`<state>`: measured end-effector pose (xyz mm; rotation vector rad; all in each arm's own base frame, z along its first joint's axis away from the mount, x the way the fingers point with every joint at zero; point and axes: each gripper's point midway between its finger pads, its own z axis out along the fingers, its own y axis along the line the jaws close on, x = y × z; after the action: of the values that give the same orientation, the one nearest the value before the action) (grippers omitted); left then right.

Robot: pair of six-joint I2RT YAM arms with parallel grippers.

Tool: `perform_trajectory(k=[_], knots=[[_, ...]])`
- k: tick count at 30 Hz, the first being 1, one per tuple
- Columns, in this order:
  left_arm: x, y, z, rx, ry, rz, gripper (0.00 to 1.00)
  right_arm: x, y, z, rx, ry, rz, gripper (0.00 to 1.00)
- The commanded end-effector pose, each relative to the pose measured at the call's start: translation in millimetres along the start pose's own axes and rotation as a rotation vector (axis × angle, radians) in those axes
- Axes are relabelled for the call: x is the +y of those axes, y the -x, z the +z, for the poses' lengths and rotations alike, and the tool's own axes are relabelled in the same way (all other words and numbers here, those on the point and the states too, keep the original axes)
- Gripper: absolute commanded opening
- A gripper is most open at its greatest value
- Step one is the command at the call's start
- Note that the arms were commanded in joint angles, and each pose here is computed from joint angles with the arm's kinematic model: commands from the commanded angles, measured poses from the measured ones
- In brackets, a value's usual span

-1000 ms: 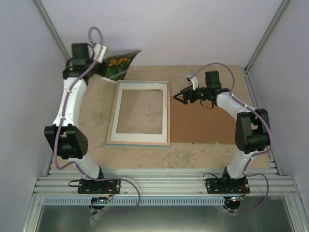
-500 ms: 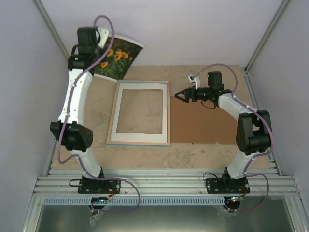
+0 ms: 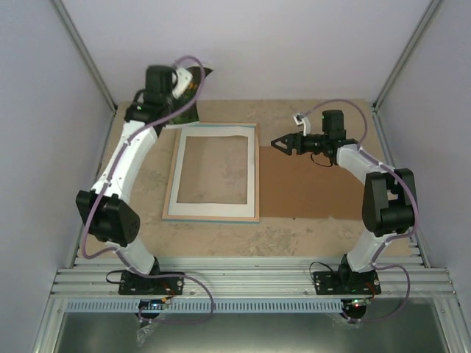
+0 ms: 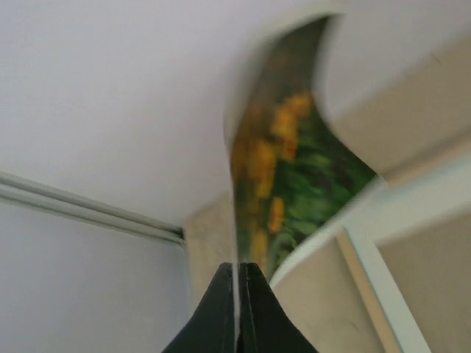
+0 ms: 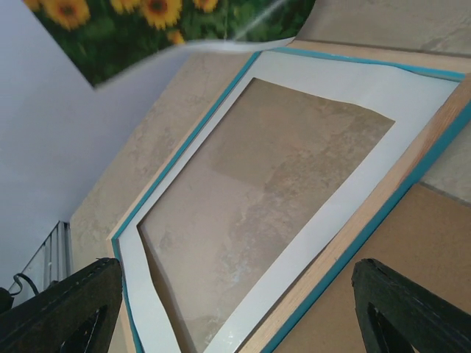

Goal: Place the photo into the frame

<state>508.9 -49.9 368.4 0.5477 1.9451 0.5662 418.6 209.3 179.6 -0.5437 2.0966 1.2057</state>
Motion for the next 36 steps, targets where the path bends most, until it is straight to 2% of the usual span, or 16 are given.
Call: perform_trajectory(k=[1, 5, 8, 11, 13, 15, 18, 22, 27, 30, 32, 36], knots=[[-63, -29, -24, 0.022, -0.108, 0.136, 0.00, 8, 9, -7, -0.035, 0.026, 0.005, 0.86], [-119, -55, -41, 0.057, -0.242, 0.185, 0.00, 6, 7, -7, -0.036, 0.028, 0.017, 0.86], [-114, -52, -37, 0.070, -0.199, 0.145, 0.00, 6, 4, -6, -0.036, 0.034, 0.032, 0.86], [-77, -45, -15, 0.104, -0.047, 0.112, 0.00, 4, 4, -4, -0.031, 0.043, 0.042, 0.86], [-40, -45, 6, 0.134, 0.011, 0.032, 0.00, 4, 6, -4, -0.033, 0.044, 0.036, 0.86], [18, -42, 22, 0.143, 0.098, -0.078, 0.00, 5, 7, -5, -0.033, 0.043, 0.030, 0.86], [84, -52, 33, 0.159, 0.219, -0.175, 0.00, 6, 8, -7, -0.038, 0.043, 0.024, 0.86], [157, -69, 27, 0.176, 0.339, -0.259, 0.00, 8, 5, -6, -0.033, 0.056, 0.042, 0.86], [206, -62, -4, 0.140, 0.480, -0.272, 0.00, 10, 6, -8, -0.035, 0.060, 0.041, 0.86], [210, -46, -22, 0.084, 0.464, -0.281, 0.00, 10, 5, -9, -0.036, 0.059, 0.042, 0.86], [192, -40, -21, 0.075, 0.387, -0.262, 0.00, 10, 4, -9, -0.034, 0.061, 0.044, 0.86], [95, -23, -15, -0.006, 0.022, -0.154, 0.00, 9, 3, -8, -0.042, 0.072, 0.055, 0.86]])
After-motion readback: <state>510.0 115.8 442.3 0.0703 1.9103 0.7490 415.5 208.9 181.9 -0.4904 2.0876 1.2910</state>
